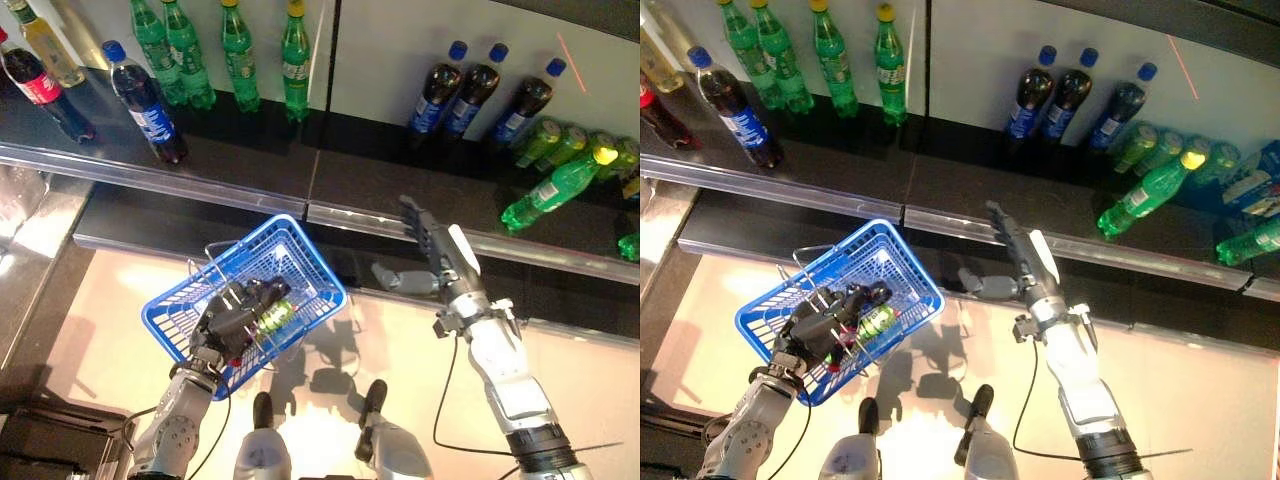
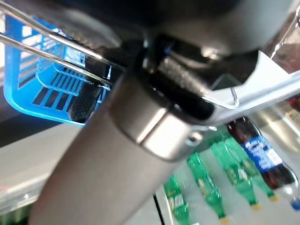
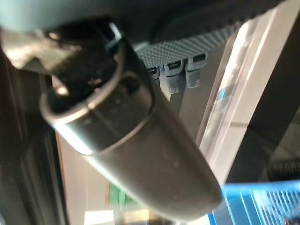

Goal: Pick up the drink and place into the basket.

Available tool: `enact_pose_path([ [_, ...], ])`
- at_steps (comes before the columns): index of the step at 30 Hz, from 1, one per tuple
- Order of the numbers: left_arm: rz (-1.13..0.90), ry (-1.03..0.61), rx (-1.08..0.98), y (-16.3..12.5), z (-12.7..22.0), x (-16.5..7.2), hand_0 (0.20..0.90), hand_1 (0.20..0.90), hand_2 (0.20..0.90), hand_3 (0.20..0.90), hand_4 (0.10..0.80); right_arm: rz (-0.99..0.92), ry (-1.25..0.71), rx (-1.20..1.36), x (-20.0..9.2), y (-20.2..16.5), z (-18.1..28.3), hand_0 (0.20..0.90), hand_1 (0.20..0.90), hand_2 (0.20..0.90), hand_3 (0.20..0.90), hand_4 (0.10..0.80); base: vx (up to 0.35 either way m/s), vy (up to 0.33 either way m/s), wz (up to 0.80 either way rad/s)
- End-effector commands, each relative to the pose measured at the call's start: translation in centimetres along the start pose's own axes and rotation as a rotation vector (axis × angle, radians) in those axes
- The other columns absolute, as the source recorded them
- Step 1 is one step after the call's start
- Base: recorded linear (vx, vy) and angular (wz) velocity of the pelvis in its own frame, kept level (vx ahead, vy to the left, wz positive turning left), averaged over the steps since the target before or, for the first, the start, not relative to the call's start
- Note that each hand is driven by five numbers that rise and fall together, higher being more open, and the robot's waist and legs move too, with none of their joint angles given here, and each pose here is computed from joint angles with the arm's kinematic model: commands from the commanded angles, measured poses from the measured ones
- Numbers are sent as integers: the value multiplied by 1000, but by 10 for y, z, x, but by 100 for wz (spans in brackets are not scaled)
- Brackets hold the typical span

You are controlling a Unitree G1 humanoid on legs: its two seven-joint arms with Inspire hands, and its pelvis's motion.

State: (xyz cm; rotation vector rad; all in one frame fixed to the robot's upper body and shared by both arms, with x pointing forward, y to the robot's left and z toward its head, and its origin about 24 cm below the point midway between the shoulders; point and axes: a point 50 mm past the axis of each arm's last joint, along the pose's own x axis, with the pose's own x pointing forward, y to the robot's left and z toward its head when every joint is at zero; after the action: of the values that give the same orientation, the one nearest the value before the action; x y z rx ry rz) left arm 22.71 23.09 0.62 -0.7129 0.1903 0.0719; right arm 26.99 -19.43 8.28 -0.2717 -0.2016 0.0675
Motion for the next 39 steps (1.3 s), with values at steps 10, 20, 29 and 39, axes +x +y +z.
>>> enact_pose_path([
  [10,10,-385,-111,39,38,-7,300,300,300,200,100,-344,347,312,-69,-36,-90,900,900,900,900,800,-4,-14,-6],
  [20,391,-189,-144,108,-8,-30,300,300,300,200,100,-489,711,334,-127,-40,-155,900,900,900,900,800,-2,-2,-1],
  [29,512,-22,-202,133,-46,-54,300,300,300,200,100,-470,927,364,-172,-34,-184,900,900,900,900,800,0,0,0],
  [39,600,182,-176,147,-78,-82,300,300,300,200,100,-478,1151,450,-213,-23,-198,900,900,900,900,800,0,0,0],
])
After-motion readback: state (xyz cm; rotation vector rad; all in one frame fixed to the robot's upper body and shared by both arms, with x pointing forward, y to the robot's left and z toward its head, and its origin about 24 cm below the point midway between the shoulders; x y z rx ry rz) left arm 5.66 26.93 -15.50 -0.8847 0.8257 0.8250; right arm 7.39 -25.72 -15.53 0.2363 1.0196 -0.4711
